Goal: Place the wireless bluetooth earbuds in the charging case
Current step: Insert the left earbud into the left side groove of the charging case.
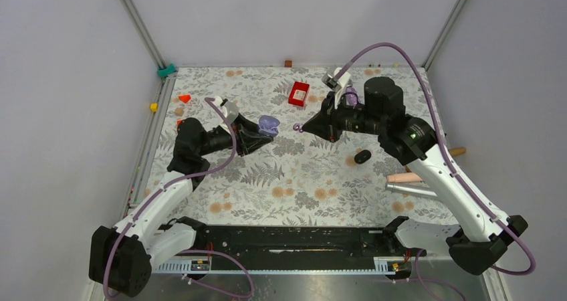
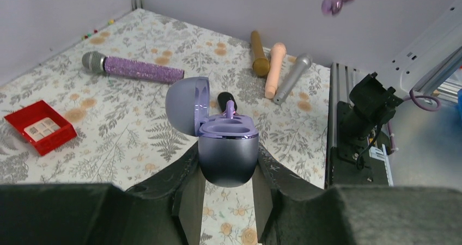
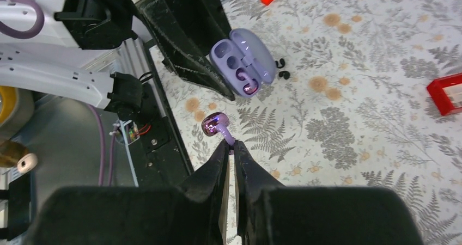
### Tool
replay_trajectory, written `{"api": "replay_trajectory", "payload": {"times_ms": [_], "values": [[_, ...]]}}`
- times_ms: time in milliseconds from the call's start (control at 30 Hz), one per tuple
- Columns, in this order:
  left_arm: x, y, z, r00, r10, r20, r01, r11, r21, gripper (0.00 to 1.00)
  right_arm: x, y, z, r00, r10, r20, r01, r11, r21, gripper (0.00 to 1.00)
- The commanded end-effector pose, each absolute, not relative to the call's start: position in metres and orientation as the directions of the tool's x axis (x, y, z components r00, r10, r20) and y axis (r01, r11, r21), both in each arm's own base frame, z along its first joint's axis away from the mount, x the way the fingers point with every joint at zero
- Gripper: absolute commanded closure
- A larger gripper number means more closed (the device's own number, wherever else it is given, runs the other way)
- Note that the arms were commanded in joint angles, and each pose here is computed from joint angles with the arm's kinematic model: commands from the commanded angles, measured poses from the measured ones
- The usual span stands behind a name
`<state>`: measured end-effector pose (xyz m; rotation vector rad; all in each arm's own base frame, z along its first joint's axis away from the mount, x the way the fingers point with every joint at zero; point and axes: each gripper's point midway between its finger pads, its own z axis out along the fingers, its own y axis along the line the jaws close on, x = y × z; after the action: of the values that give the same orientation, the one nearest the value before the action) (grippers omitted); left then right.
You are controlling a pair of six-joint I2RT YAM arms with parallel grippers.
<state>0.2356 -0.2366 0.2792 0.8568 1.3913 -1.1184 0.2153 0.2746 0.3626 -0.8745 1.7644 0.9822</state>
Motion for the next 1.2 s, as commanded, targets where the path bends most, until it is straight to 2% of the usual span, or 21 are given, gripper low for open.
{"api": "replay_trajectory", "payload": {"times_ms": [0,567,1167], "values": [[0.240,-0.238,0.308,-0.047,-0.193,-0.980,0.950,0.294,-0.103,1.00,0.207,0.294,0.369,-0.321,-0.129,-0.938,-0.897,0.360,0.257,0.89],[0.223,-0.263,0.276,-0.103,-0.088,-0.991,0.981,0.153,-0.115,1.00,0.228,0.317,0.330,-0.410,-0.133,-0.902,-0.847,0.424,0.322,0.89],[0.207,-0.272,0.272,-0.116,-0.049,-0.992,0.991,0.068,-0.119,1.00,0.222,0.327,0.311,-0.419,-0.184,-0.889,-0.858,0.401,0.321,0.89]]}}
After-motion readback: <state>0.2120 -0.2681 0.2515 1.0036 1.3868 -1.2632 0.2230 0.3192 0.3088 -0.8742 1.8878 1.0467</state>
